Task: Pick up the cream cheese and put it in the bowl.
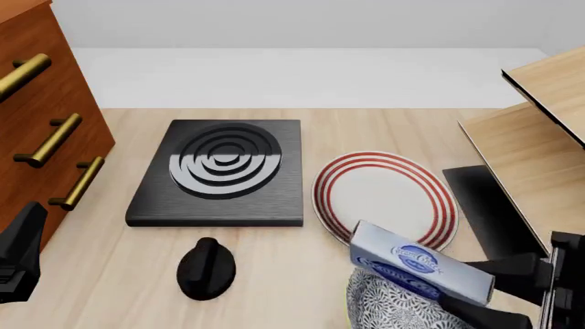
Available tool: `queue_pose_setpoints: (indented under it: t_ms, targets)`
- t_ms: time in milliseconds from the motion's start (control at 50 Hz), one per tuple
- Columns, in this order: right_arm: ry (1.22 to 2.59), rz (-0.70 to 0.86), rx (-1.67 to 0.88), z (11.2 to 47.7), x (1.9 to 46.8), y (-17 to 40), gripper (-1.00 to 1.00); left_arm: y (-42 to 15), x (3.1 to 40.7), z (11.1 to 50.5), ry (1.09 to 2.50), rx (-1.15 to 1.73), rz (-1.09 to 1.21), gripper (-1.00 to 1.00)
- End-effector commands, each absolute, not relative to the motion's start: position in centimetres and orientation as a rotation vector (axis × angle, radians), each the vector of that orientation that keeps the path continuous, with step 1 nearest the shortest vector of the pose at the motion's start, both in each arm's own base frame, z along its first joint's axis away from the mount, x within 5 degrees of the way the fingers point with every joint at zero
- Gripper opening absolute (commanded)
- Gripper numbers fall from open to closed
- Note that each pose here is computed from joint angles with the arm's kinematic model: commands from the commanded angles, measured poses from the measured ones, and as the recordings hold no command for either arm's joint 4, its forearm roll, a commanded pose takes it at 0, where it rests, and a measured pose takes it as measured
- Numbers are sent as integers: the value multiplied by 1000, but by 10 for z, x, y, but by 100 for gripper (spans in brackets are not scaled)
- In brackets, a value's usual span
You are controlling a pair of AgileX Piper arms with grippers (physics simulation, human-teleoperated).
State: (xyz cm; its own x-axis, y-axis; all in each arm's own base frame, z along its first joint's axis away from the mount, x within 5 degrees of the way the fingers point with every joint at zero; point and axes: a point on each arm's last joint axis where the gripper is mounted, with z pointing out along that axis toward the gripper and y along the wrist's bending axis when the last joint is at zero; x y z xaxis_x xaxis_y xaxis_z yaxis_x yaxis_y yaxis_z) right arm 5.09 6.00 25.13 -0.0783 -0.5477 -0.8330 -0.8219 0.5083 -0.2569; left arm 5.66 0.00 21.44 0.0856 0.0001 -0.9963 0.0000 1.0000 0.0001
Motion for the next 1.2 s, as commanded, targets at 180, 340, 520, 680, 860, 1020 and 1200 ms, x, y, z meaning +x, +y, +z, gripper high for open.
queue_pose_setpoints:
  t_ms: [180, 340, 520, 680, 860, 1020, 1200]
  targets:
    - [1849, 285, -1086, 235, 39, 38, -100, 0, 57, 214, 1485, 0, 0, 100]
    - [1877, 273, -1076, 227, 37, 35, -100, 0, 57, 214, 1485, 0, 0, 100]
    - [1909, 263, -1067, 218, 34, 31, -100, 0, 57, 214, 1485, 0, 0, 100]
    - [1931, 254, -1059, 212, 30, 27, -100, 0, 57, 214, 1485, 0, 0, 100]
    - [1947, 253, -1059, 209, 31, 28, -100, 0, 57, 214, 1485, 0, 0, 100]
    - [1955, 266, -1064, 204, 35, 32, -100, 0, 57, 214, 1485, 0, 0, 100]
    - [1962, 291, -1071, 194, 44, 43, -100, 0, 57, 214, 1485, 0, 0, 100]
